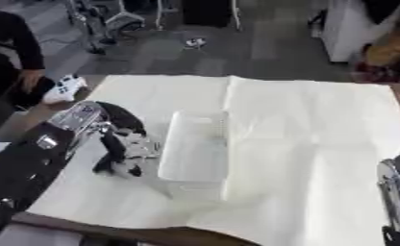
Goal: Pick up objects on the table and place them in the box.
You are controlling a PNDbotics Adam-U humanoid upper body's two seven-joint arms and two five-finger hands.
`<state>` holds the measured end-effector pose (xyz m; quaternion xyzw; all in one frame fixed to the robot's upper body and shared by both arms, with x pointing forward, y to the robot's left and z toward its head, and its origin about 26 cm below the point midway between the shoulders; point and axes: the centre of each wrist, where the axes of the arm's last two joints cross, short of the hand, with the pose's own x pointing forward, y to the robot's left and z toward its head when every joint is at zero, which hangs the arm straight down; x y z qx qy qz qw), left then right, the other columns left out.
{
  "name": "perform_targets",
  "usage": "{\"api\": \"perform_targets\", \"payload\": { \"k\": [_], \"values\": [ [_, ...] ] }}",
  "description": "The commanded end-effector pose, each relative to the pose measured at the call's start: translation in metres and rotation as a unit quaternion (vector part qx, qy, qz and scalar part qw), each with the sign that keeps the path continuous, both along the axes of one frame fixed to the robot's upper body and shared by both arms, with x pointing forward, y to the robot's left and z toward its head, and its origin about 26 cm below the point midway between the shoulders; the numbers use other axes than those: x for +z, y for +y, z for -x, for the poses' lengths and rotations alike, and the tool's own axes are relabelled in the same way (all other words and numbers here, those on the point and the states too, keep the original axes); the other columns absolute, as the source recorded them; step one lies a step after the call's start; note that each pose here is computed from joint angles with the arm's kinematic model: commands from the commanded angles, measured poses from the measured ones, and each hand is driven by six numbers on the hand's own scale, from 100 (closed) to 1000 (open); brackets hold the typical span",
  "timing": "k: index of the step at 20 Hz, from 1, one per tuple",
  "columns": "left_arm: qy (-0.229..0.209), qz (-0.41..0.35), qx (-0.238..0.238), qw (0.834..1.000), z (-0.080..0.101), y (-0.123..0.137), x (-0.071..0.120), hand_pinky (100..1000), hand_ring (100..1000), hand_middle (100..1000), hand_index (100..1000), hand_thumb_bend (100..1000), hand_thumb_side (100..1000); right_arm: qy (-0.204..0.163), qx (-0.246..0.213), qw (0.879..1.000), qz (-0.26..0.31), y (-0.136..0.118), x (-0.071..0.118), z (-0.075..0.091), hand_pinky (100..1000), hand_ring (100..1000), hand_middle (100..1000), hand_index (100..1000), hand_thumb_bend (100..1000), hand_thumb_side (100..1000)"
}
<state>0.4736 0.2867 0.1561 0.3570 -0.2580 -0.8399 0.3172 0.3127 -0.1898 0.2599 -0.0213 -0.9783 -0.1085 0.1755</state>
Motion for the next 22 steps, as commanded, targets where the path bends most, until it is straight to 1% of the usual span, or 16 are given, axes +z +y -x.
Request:
{"api": "perform_targets", "payload": {
  "k": [1,9,11,12,13,14,16,17,18,19,20,21,22],
  "values": [
    [0.08,-0.076,-0.031,0.993,-0.002,0.007,0.012,1000,1000,945,991,627,900,-0.013,-0.003,1.0,0.0,-0.001,0.007,0.002,470,536,610,866,142,1000],
    [0.09,-0.081,-0.023,0.992,-0.002,0.009,-0.003,1000,1000,934,983,643,900,-0.019,0.001,1.0,-0.004,0.001,0.009,0.003,472,537,610,866,134,1000],
    [0.091,-0.079,-0.017,0.993,-0.002,0.012,-0.007,1000,1000,919,975,636,892,-0.02,0.002,1.0,-0.006,0.002,0.01,0.003,472,537,610,866,131,1000],
    [0.09,-0.076,-0.015,0.993,-0.003,0.013,-0.008,1000,996,893,961,624,878,-0.02,0.002,1.0,-0.006,0.002,0.01,0.003,472,537,610,865,130,1000],
    [0.085,-0.071,-0.014,0.994,-0.003,0.013,-0.009,1000,908,834,929,576,841,-0.021,0.003,1.0,-0.007,0.003,0.011,0.003,472,537,610,866,129,1000],
    [0.073,-0.062,-0.016,0.995,-0.003,0.013,-0.008,944,828,773,882,517,814,-0.021,0.003,1.0,-0.007,0.003,0.011,0.003,472,537,610,866,128,1000],
    [0.037,-0.035,-0.024,0.998,-0.003,0.013,-0.006,659,628,612,754,339,787,-0.022,0.003,1.0,-0.007,0.003,0.011,0.003,472,537,609,865,128,1000],
    [0.015,-0.02,-0.031,0.999,-0.003,0.012,-0.005,541,551,542,660,139,862,-0.022,0.004,1.0,-0.007,0.004,0.011,0.003,472,537,609,865,128,1000],
    [-0.006,-0.003,-0.037,0.999,-0.002,0.012,-0.005,492,519,514,612,100,823,-0.022,0.004,1.0,-0.007,0.004,0.011,0.003,472,537,609,865,128,1000],
    [-0.026,0.012,-0.043,0.999,-0.002,0.012,-0.006,389,458,463,517,100,746,-0.022,0.004,1.0,-0.007,0.004,0.011,0.003,472,537,609,866,128,1000],
    [-0.041,0.023,-0.047,0.998,-0.002,0.012,-0.007,324,420,429,456,100,723,-0.022,0.004,1.0,-0.007,0.004,0.011,0.003,472,537,609,865,128,1000],
    [-0.052,0.031,-0.05,0.997,-0.002,0.013,-0.008,297,398,405,423,100,710,-0.022,0.004,1.0,-0.006,0.004,0.011,0.003,472,537,609,865,128,1000],
    [-0.06,0.037,-0.052,0.996,-0.002,0.013,-0.01,203,325,322,342,100,677,-0.022,0.003,1.0,-0.006,0.004,0.011,0.003,472,537,609,865,128,1000]
  ]
}}
